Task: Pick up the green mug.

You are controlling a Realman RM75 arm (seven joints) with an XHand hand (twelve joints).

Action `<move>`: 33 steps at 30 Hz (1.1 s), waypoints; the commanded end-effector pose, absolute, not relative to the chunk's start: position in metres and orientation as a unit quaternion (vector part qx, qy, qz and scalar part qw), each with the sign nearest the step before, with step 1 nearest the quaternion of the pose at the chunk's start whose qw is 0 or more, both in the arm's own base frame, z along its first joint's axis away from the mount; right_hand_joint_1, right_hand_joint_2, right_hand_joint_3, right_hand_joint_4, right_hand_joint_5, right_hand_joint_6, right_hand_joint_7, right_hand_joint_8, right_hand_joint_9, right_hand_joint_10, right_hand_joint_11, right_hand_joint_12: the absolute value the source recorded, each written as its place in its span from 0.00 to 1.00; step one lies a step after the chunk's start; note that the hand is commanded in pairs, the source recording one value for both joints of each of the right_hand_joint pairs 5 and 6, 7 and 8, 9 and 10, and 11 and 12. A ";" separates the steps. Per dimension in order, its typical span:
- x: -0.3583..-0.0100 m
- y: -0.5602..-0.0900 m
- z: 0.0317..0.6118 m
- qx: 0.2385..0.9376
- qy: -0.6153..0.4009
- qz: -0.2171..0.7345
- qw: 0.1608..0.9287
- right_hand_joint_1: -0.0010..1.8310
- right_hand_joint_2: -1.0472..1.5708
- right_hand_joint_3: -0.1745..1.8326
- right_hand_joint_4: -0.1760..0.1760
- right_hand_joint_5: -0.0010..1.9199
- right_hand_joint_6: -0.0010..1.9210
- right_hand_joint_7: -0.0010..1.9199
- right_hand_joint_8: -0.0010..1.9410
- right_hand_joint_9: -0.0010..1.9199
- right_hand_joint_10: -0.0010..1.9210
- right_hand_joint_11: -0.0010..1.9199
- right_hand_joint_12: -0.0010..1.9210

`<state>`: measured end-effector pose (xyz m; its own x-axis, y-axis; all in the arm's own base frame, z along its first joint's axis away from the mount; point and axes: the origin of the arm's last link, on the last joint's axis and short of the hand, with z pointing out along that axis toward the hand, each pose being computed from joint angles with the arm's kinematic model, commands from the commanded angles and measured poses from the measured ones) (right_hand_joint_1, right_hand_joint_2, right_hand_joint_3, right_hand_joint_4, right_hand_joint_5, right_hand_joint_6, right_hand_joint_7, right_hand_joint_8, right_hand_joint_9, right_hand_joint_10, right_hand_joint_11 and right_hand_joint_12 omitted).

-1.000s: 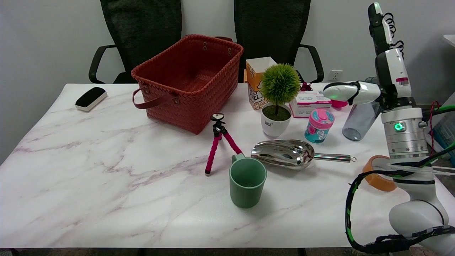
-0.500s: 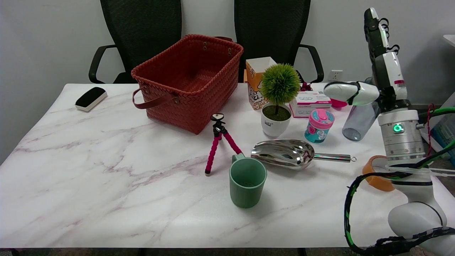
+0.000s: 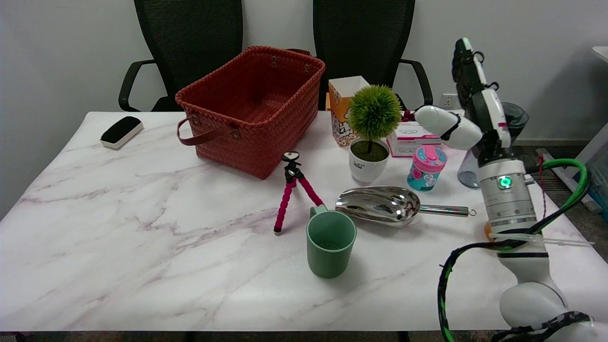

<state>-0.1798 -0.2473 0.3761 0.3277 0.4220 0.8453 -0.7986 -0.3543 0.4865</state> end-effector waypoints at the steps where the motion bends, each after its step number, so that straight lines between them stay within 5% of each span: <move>1: -0.217 -0.224 0.328 0.577 -0.253 0.573 0.524 0.33 0.56 0.00 0.50 0.00 0.00 0.00 0.00 0.00 0.00 0.00 0.00; 22: -0.259 -0.141 0.313 0.633 -0.185 0.559 0.503 0.42 0.43 0.06 0.50 0.00 0.00 0.00 0.00 0.00 0.00 0.00 0.00; 33: -0.284 -0.127 0.287 0.670 -0.233 0.499 0.498 0.50 0.35 0.24 0.50 0.00 0.00 0.00 0.00 0.00 0.00 0.00 0.00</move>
<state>-0.2474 -0.1669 0.3177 0.3096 0.3401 0.8880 -0.8043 -0.4044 0.4353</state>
